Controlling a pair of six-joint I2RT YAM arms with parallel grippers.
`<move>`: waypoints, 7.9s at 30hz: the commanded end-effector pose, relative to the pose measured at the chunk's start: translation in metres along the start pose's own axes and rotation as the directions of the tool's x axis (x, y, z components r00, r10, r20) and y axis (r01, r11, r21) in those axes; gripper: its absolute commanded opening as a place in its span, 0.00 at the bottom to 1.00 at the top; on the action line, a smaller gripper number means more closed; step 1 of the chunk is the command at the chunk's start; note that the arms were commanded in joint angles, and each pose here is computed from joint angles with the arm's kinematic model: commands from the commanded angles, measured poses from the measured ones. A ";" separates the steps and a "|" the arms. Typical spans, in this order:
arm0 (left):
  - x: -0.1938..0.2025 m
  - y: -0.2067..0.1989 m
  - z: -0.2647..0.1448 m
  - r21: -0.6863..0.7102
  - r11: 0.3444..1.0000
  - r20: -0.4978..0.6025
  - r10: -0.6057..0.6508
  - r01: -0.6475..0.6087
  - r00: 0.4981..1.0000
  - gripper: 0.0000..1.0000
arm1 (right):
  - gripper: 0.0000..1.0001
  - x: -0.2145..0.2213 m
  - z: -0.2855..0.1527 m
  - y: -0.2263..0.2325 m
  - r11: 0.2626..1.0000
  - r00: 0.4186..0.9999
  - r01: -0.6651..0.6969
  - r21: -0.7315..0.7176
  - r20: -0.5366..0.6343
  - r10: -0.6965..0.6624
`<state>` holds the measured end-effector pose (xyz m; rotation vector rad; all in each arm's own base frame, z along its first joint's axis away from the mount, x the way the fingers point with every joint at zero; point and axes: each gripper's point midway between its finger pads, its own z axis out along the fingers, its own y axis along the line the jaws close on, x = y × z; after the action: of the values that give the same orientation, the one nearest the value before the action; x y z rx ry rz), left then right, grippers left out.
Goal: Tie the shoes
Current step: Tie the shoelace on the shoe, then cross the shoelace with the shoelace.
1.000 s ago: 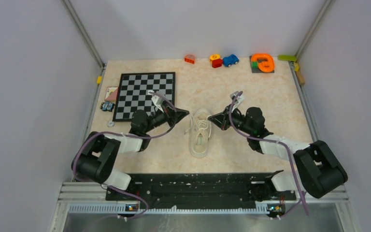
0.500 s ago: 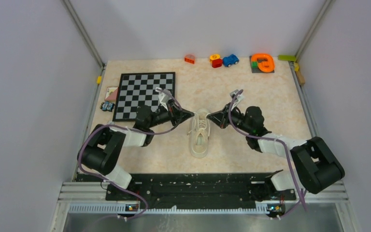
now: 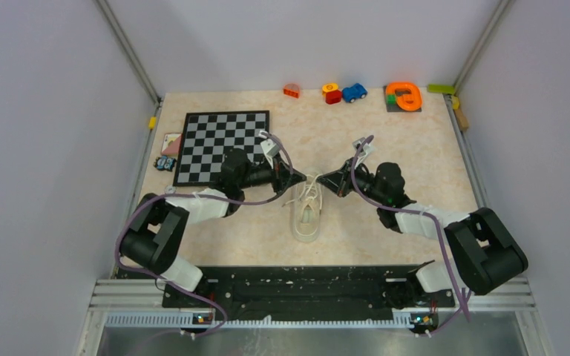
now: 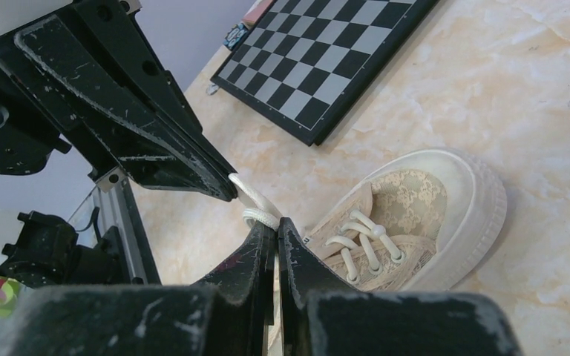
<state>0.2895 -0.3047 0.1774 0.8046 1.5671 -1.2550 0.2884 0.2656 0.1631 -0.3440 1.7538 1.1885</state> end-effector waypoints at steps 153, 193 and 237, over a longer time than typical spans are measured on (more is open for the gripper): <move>-0.051 -0.015 -0.002 0.017 0.987 -0.014 0.158 -0.158 0.987 0.00 | 0.12 -0.039 0.024 0.016 0.992 0.993 0.100 -0.079 -0.057 -0.105; 0.012 0.016 -0.092 -0.351 0.935 0.020 -0.055 0.058 0.998 0.00 | 0.07 -0.028 0.042 -0.015 0.989 0.983 -0.017 0.150 -0.176 0.044; 0.036 0.014 -0.078 -0.234 0.970 -0.075 -0.080 0.061 0.994 0.00 | 0.38 0.001 0.041 -0.095 0.876 0.886 0.098 0.473 -0.442 0.139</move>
<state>0.2600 -0.2236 0.1195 0.6191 1.8766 -1.0815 0.3689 0.2624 0.0987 -0.3145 2.4277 0.7135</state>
